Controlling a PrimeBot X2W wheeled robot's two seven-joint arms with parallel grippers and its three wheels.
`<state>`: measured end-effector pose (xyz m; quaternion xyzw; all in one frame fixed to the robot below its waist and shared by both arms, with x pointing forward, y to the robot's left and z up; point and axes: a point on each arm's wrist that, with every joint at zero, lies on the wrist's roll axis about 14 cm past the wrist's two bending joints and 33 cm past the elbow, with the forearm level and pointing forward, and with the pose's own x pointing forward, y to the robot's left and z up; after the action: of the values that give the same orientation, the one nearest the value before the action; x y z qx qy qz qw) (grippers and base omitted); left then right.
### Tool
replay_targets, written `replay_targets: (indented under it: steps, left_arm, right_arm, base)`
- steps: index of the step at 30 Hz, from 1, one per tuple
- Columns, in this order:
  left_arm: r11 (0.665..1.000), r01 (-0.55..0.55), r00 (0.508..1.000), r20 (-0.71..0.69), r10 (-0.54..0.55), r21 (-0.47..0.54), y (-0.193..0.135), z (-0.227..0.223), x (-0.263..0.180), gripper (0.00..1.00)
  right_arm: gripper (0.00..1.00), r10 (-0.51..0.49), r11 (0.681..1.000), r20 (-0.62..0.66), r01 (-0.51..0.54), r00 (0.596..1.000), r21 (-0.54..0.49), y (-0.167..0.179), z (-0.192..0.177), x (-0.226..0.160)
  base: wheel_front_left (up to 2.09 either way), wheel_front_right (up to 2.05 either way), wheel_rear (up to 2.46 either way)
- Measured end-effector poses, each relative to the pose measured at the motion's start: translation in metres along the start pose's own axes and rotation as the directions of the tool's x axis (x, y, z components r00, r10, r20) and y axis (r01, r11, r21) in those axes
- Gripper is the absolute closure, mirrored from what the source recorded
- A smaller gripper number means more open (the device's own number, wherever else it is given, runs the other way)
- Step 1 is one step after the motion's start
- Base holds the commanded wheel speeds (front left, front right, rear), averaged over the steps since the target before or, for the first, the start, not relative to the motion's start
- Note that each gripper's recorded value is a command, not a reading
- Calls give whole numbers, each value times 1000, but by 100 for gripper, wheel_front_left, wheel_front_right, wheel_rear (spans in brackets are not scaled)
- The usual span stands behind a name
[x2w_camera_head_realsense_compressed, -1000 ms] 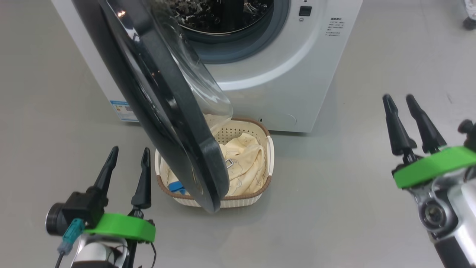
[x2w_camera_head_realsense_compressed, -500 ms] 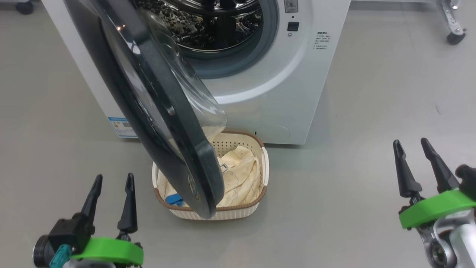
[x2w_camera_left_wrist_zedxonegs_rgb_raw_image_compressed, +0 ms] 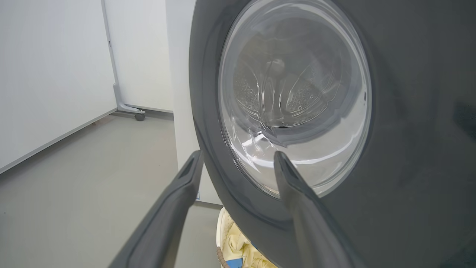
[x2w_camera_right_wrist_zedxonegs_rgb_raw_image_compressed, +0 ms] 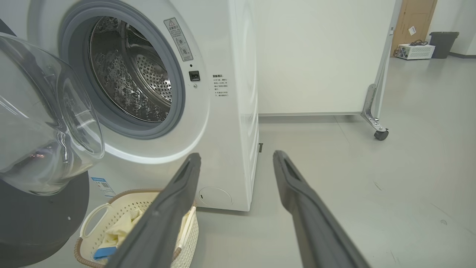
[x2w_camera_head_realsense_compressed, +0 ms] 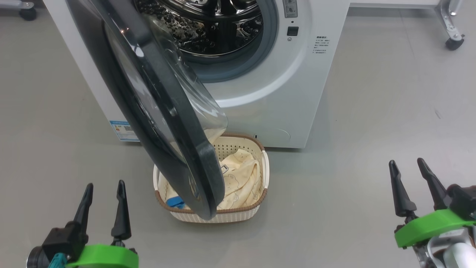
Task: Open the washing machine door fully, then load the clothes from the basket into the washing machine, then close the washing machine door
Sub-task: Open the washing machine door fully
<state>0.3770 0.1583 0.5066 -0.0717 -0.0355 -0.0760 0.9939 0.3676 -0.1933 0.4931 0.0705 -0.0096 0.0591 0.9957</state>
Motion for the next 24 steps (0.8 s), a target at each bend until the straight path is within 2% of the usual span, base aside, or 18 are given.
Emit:
replay_targets:
  steps: [6,8,9,10,18,24]
  left_arm:
    - [1000,-11,1000,-12,11,-5,2,-4,-2,0]
    - [1000,-13,1000,-14,13,-7,3,-5,-2,51]
    - [1000,-13,1000,-16,13,-7,3,-6,-2,72]
    - [1000,-13,1000,-17,13,-4,2,-6,-2,100]
    - [1000,-11,1000,11,11,6,2,2,1,100]
    - [998,19,982,185,-30,60,-6,61,13,100]
  right_arm:
    - [0,-6,1000,-12,6,1000,-4,0,-5,1]
    - [0,-10,1000,-16,10,1000,0,-1,-6,1]
    - [0,-11,1000,-17,11,1000,-3,-1,-7,1]
    - [0,-13,1000,-18,13,1000,-7,-2,-7,1]
    - [0,-24,1000,-27,24,999,-2,-3,-11,3]
    - [0,-29,1000,-22,28,999,-2,-4,-9,5]
  base:
    - [0,0,0]
    - [0,0,0]
    - [0,0,0]
    - [0,0,0]
    - [0,0,0]
    - [0,0,0]
